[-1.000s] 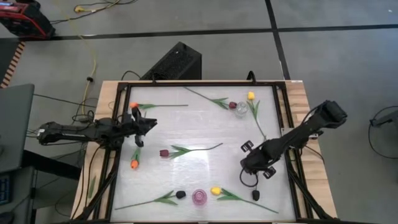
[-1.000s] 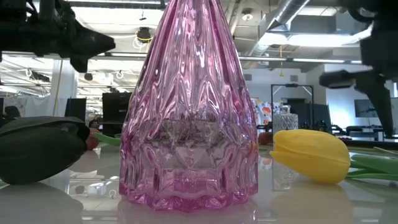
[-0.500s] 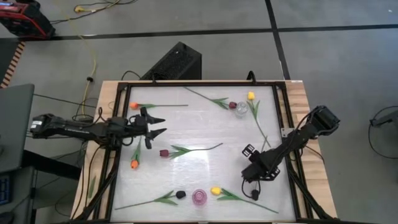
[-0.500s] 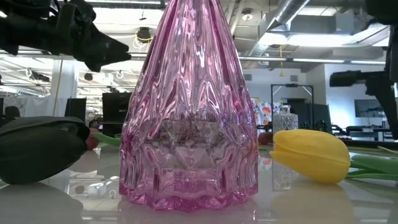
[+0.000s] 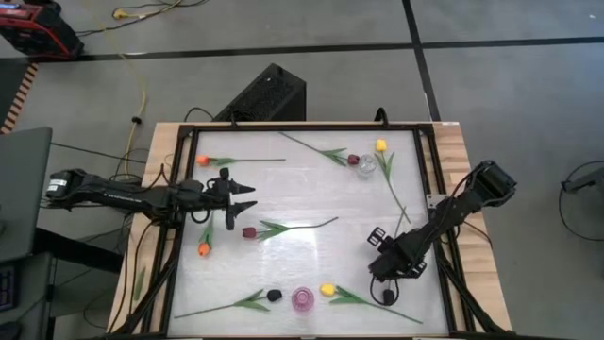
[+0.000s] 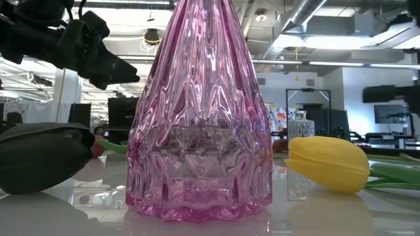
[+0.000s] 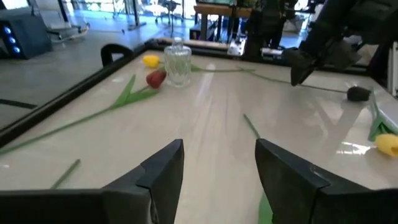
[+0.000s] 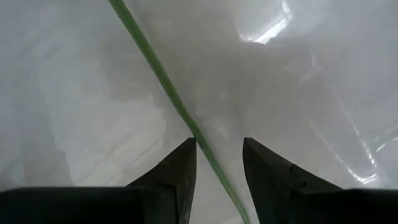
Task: Sort flowers into vase by color
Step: Put the right black tulip into the pink vase
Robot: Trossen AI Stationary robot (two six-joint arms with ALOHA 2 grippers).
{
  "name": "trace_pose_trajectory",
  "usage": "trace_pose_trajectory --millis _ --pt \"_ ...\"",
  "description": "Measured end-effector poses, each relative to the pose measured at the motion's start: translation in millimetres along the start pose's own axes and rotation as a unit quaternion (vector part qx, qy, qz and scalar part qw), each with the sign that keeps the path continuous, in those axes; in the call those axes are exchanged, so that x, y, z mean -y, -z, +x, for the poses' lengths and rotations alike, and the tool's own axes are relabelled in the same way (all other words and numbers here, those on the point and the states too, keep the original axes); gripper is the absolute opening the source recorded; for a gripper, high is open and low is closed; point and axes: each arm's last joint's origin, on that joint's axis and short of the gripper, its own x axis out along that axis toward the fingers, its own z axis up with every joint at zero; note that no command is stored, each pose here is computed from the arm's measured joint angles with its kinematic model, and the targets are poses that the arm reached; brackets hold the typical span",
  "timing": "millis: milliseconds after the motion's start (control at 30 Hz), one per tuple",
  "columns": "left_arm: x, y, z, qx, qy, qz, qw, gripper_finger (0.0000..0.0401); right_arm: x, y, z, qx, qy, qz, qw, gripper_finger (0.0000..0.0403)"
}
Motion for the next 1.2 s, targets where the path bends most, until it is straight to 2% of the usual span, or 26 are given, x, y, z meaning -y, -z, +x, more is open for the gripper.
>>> trace_pose_trajectory --millis 233,333,500,733,833,900,1000,1100,1200 --pt "0 6 5 -0.024 -0.003 -0.003 1.000 0.0187 -7 -3 4 0.020 -0.003 -0.012 1.000 0.0141" --pt "0 9 7 -0.035 -0.004 -0.001 0.999 0.0187 -7 -6 4 0.033 -0.001 -0.012 0.999 0.0106" --pt "1 13 9 -0.047 -0.006 0.000 0.999 0.0187 5 -14 -7 0.065 0.009 0.010 0.998 0.0022" --pt "1 11 10 -0.039 -0.009 0.000 0.999 0.0187 37 -22 -56 0.068 0.054 0.020 0.996 0.0031" --pt "1 10 10 -0.034 -0.009 0.000 0.999 0.0187 58 -26 -82 0.109 0.064 0.068 0.990 0.0024" --pt "1 10 10 -0.035 -0.008 0.000 0.999 0.0187 72 -25 -99 0.151 0.072 0.133 0.977 0.0019" --pt "2 10 10 -0.036 0.003 -0.008 0.999 0.0187 91 -19 -120 0.238 0.078 0.213 0.945 0.0018" --pt "6 8 10 -0.026 0.047 -0.019 0.998 0.0187 107 -13 -146 0.360 0.078 0.271 0.889 0.0018" --pt "16 4 8 -0.007 0.115 -0.009 0.993 0.0187 115 -10 -178 0.492 0.097 0.272 0.821 0.0018"
